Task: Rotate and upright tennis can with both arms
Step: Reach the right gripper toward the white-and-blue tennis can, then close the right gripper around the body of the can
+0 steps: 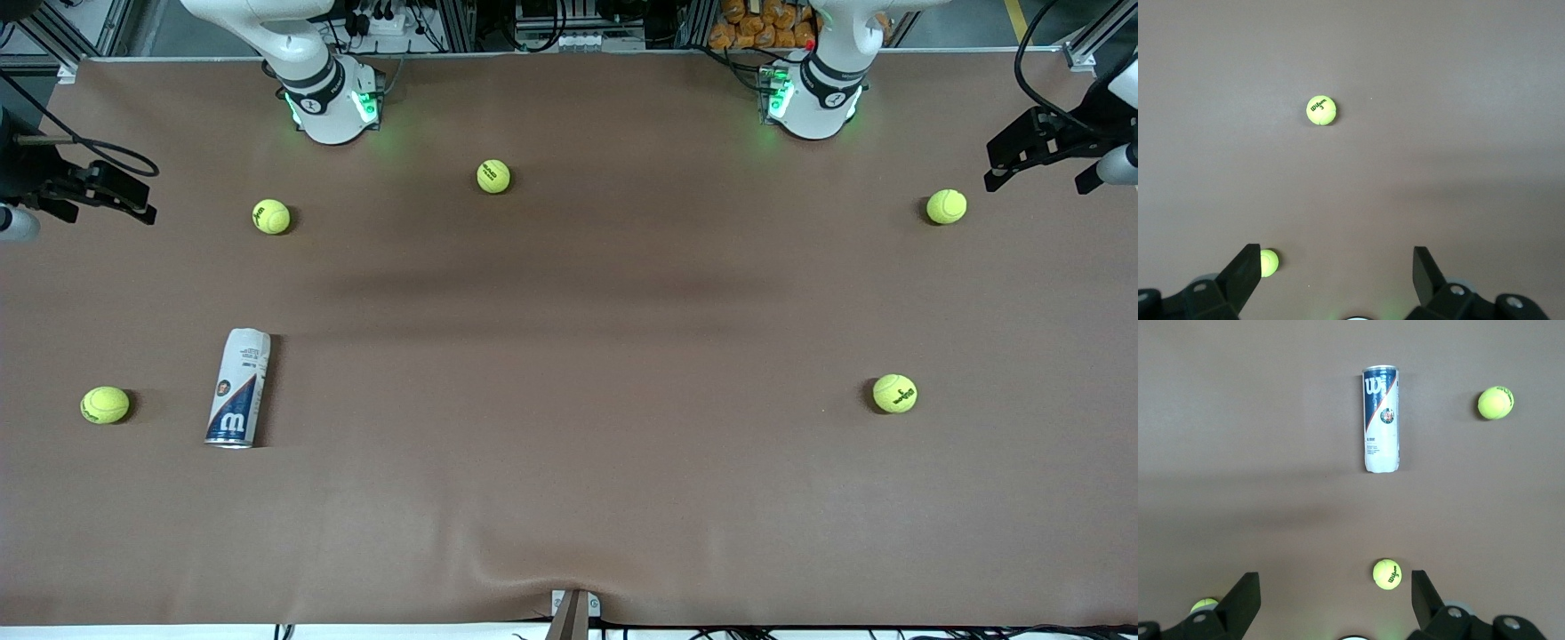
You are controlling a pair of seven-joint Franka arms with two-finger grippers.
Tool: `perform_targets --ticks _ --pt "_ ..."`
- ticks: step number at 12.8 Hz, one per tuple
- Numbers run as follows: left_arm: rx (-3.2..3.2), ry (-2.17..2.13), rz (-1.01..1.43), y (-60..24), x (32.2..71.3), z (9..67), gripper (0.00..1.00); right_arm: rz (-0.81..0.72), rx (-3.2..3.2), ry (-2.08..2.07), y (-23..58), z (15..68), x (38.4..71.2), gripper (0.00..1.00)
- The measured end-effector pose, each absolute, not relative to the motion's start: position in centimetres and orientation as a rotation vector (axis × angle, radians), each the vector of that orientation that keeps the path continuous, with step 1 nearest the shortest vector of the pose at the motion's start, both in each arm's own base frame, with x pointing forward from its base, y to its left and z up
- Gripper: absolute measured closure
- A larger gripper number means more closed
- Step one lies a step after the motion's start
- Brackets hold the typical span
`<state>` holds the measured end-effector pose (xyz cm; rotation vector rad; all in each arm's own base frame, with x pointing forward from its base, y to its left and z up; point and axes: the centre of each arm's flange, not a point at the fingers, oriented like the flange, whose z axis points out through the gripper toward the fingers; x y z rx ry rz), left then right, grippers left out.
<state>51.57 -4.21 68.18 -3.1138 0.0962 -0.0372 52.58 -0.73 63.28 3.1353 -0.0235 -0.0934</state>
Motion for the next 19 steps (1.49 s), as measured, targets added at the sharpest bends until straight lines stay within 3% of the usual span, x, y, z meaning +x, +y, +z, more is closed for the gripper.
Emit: perform_targets --ticks 8,14,19 --pt "-3.116 0.093 0.016 -4.1 52.1 67.8 0.00 -0.033 3.136 0.018 -1.5 62.3 53.7 0.00" --pt "-3.116 0.089 0.069 -3.9 52.7 66.7 0.00 -0.227 3.117 -0.001 -3.2 42.5 62.7 0.00" --pt "-3.116 0.081 0.080 -3.6 52.9 66.3 0.00 -0.161 3.110 0.111 -5.8 29.0 66.5 0.00"
